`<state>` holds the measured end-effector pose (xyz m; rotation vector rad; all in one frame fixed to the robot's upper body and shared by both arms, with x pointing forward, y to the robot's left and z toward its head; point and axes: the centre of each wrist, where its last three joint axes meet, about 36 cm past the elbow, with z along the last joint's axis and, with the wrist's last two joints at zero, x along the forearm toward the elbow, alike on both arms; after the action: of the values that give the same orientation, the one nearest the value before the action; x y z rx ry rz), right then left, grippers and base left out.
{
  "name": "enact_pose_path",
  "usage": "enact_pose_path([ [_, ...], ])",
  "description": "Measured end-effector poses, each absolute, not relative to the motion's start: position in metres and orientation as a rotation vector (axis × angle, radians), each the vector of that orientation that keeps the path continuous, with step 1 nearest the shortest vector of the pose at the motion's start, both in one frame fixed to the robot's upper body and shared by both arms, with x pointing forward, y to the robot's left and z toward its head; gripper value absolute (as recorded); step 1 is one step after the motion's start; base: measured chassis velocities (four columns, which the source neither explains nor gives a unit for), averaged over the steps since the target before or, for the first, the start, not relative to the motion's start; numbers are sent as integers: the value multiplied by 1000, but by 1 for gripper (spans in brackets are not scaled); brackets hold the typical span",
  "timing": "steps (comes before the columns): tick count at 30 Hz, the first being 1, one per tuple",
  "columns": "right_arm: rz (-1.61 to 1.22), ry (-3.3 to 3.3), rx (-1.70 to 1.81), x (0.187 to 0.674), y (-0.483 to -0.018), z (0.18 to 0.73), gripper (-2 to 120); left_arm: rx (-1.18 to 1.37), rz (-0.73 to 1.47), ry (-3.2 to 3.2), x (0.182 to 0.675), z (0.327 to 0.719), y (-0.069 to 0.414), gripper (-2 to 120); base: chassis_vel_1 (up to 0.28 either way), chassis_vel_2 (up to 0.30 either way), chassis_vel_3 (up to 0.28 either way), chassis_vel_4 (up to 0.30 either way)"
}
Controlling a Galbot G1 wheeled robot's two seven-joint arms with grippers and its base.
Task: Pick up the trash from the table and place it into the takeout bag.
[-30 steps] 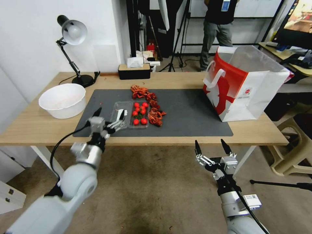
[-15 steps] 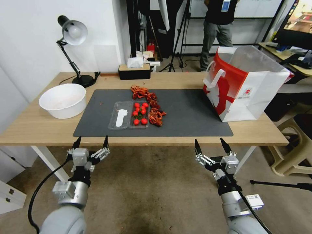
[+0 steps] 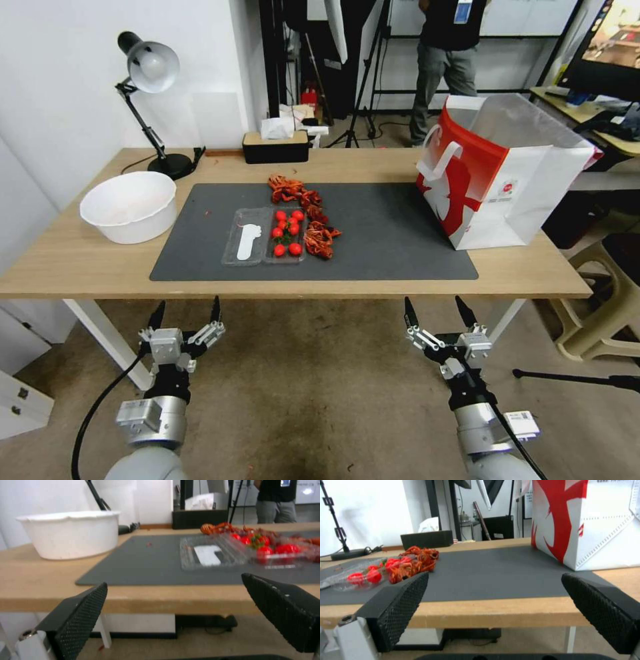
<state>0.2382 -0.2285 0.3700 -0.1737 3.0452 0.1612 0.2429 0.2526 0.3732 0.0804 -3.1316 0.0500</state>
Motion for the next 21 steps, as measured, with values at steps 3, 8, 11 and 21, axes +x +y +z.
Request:
enact_pose_path([
  [3, 161, 3051, -176, 237, -228, 368, 100, 67, 51, -3124, 244, 372, 254, 100, 0, 0, 0, 0],
  [8, 161, 3052, -177, 237, -228, 368, 100, 66, 51, -3124, 244, 372, 254, 100, 0, 0, 0, 0],
  [11, 161, 3052, -177, 237, -228, 368, 100, 65, 51, -3123, 245, 372, 254, 100, 0, 0, 0, 0],
  [21, 159, 3053, -178, 237, -228, 368, 100, 64, 52, -3123, 245, 372, 254, 100, 0, 0, 0, 0],
])
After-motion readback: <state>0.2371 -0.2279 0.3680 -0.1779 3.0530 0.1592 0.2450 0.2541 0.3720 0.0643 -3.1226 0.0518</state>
